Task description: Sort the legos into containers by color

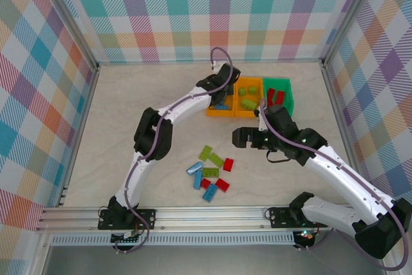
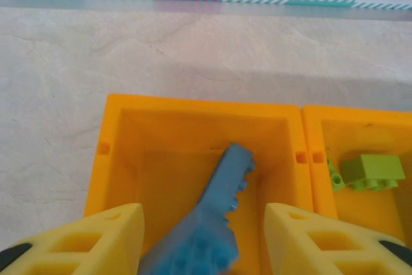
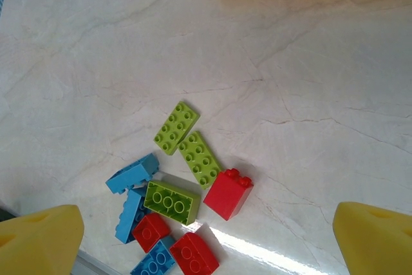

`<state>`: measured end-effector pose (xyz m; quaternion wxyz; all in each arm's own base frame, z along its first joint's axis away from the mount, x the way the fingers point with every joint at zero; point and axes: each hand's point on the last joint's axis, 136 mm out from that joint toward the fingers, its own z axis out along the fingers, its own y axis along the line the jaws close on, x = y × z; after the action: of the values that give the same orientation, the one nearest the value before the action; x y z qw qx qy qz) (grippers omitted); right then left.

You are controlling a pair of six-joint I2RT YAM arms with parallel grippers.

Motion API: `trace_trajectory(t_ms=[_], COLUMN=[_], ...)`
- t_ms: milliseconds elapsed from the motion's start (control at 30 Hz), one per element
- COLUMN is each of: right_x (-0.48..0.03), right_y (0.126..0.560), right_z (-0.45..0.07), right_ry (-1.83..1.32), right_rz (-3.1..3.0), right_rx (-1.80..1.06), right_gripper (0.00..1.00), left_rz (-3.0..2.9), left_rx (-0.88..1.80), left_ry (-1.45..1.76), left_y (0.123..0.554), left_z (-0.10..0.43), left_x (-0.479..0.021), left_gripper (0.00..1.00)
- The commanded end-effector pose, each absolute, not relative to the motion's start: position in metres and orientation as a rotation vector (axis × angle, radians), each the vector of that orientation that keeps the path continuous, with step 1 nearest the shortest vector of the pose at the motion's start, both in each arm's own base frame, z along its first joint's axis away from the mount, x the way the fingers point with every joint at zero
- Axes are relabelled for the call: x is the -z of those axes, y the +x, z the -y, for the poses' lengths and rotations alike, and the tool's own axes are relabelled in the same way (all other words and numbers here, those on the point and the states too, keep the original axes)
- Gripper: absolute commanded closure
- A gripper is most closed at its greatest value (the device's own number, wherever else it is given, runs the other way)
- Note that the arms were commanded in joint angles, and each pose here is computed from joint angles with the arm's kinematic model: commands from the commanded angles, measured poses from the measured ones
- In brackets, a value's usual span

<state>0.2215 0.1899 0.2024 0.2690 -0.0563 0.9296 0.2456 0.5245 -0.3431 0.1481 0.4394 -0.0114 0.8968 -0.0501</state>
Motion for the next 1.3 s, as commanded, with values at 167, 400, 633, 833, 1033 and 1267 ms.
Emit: trace_trajectory(t_ms=[167, 400, 633, 833, 1033, 1267], right_x=[-0.206, -0.190, -0.143, -0.099, -0.070, -0.043], right_y=[0.222, 0.221, 0.220, 0.216, 0.201, 0.198], right_z=[-0.192, -0.207, -0.213, -0.216, -0.243, -0.250], right_ry=[-0.150, -0.193, -0.152, 0.113, 0.175, 0.278], right_rz=[-2.494, -2.549, -2.741, -2.885, -2.944, -2.944], right_rx=[-0.691, -0.748, -0.609, -0.464, -0.332, -0.311], right_gripper=[0.00, 0.00, 0.01, 0.06, 0.07, 0.29], left_rz=[-2.138, -2.046, -2.039, -1.896, -1.593, -1.581], left_rx=[0.275, 0.418, 0.258, 0.301, 0.374, 0.383], left_ry=[-0.057, 0.178, 0.420, 0.822, 1.191, 1.432], left_y=[0.470, 0.357, 0.263, 0.190, 0.144, 0.129], left_z=[0.314, 0.277, 0.190, 0.164, 0.178, 0.188], left_x=[-0.247, -0.300, -0.305, -0.281, -0.247, -0.211], left_gripper=[0.44, 0.38, 0.16, 0.04, 0.00, 0.00])
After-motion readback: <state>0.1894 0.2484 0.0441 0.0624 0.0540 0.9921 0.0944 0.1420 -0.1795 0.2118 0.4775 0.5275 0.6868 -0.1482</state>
